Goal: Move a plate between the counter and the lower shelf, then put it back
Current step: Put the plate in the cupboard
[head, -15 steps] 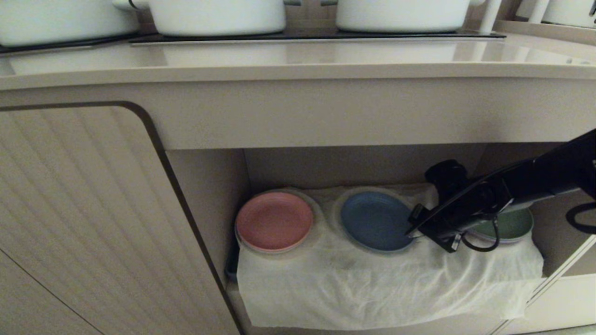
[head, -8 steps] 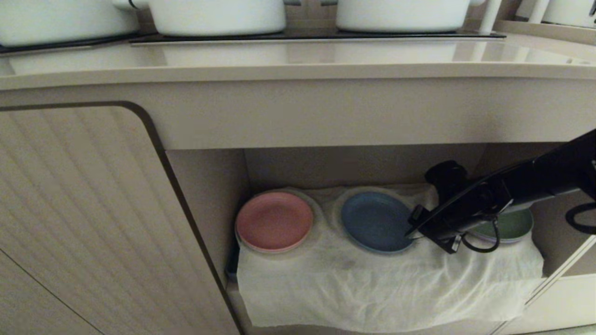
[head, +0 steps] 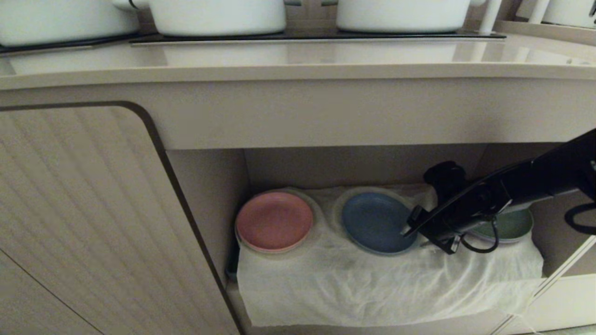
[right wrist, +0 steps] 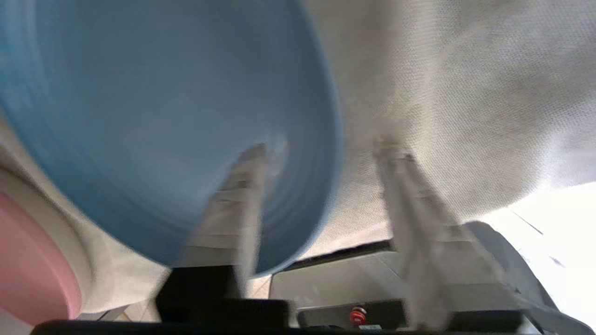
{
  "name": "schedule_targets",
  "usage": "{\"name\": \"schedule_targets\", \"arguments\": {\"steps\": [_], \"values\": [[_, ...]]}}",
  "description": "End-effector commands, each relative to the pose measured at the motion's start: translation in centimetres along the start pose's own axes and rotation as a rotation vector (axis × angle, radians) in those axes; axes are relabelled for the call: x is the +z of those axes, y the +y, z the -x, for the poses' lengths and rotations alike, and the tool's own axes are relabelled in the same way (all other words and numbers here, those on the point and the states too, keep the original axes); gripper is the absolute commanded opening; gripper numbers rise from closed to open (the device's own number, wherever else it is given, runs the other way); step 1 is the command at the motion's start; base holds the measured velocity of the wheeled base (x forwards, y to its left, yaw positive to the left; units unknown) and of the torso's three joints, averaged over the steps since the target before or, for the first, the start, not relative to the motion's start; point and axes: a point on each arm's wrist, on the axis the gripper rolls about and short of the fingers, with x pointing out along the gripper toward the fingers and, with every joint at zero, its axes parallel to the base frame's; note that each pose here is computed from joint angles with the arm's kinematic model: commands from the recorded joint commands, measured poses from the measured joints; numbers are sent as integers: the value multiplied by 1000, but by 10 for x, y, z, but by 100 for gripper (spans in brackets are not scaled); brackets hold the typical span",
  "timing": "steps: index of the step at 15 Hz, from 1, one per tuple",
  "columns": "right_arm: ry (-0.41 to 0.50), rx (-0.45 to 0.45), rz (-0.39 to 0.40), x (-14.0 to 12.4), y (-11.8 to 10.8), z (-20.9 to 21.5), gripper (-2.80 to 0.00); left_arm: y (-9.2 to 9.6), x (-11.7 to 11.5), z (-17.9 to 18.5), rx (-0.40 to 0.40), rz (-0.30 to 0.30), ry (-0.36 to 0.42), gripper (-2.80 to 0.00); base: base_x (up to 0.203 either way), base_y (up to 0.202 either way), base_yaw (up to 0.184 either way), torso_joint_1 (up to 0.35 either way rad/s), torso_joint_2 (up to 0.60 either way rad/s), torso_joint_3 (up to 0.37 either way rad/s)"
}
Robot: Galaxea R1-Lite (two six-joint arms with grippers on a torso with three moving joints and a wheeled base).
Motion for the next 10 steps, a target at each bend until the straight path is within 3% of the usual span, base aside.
{"name": "schedule_targets", "arguments": {"steps": [1,10], "values": [[1,-1,-4,0,0,0,0,0,0,0,0,1,-1,-280,0,0,0,0,0,0],[6,-3,14,-3,0,5,0,0,0,0,0,1,-1,-280,0,0,0,0,0,0]]}}
